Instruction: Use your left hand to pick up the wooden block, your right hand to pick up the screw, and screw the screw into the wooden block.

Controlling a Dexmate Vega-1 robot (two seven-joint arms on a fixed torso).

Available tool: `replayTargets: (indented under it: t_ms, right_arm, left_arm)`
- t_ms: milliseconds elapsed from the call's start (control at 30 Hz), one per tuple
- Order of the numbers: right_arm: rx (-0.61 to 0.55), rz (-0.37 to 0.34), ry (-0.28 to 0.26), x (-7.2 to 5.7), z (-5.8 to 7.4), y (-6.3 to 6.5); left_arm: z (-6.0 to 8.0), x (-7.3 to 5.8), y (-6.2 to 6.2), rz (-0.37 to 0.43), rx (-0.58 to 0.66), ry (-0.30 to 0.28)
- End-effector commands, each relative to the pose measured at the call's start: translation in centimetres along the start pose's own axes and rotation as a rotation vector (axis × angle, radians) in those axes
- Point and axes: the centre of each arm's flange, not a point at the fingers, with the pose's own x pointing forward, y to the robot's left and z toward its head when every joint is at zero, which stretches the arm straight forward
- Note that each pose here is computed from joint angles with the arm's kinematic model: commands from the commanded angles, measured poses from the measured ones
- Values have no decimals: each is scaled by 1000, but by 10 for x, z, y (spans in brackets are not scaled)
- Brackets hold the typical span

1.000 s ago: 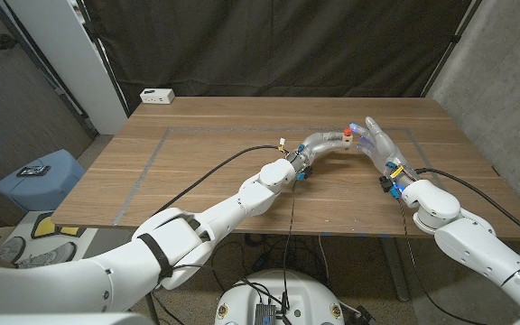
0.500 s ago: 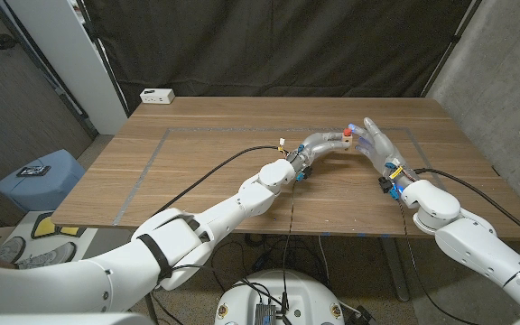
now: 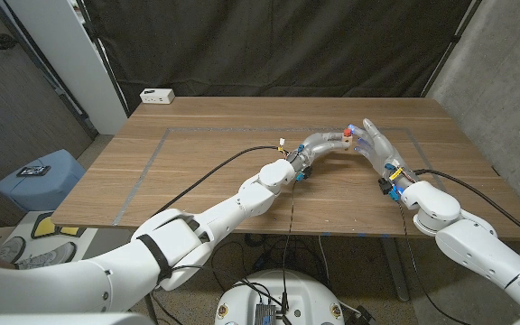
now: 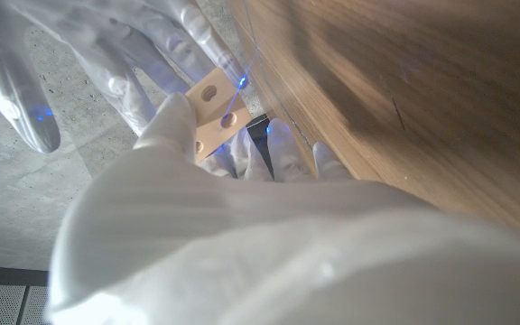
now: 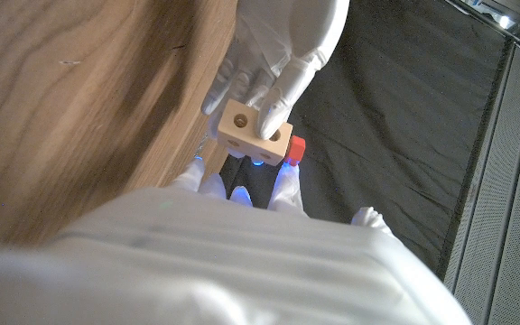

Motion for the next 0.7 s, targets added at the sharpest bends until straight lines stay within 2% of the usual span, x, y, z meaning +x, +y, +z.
replayTargets:
  t_ms: [33,700]
  right_arm:
    - [-4,-1,0,-4,1,1]
    - [-9,-5,6,-12,2,5]
  left_arm:
    - [1,0,0,0,1,0]
    - [0,-1,-1,-2,-3,3]
